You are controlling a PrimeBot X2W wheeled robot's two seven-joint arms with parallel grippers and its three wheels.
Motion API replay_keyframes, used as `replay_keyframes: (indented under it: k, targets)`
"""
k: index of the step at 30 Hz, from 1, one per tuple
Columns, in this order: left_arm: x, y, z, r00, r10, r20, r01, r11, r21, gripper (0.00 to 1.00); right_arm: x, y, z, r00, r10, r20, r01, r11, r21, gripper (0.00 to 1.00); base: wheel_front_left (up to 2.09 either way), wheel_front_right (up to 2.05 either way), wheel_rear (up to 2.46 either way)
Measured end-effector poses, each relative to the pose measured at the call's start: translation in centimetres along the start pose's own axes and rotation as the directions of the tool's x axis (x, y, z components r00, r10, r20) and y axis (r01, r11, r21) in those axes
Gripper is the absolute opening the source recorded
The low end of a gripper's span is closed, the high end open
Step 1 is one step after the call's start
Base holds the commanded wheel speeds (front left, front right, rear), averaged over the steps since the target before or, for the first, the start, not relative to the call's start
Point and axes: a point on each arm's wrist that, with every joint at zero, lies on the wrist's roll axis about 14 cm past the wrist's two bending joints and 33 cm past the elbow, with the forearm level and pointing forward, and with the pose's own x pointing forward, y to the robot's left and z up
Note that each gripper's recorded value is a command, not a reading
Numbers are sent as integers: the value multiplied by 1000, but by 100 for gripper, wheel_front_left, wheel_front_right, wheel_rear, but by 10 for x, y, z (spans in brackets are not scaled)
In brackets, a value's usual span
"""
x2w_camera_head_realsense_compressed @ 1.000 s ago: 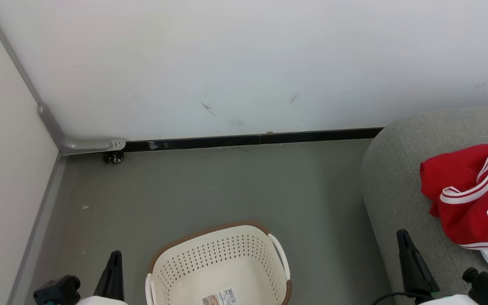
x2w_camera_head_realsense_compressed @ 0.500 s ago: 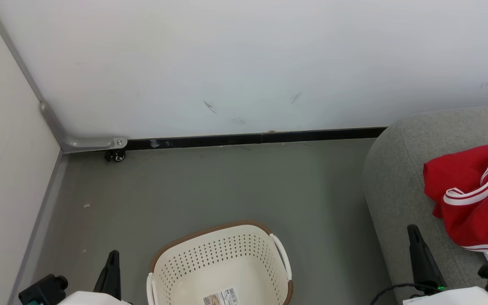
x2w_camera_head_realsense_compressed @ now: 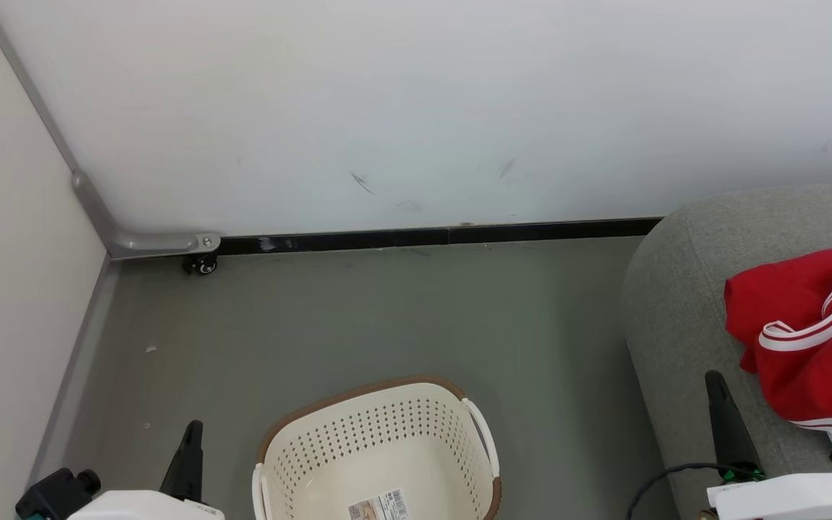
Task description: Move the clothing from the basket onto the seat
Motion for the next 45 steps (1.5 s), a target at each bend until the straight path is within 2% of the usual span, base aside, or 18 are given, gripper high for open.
replay_keyframes:
  k: [10,20,34,45]
  targets:
    - [2,-1,4,1000,-12,-5,11,988,-156,0,6,1,5,1000,-1,7,0,990,139,0,0,0,0]
    - [6,-7,9,999,-43,8,44,954,-295,0,10,-2,5,1000,-15,0,14,964,265,0,0,0,0]
    - [9,-11,20,996,-81,41,91,866,-492,0,21,2,13,1000,-1,7,-3,893,451,0,0,0,0]
    - [11,-16,29,990,-118,82,143,762,-631,0,30,8,20,1000,16,22,-25,812,583,0,0,0,0]
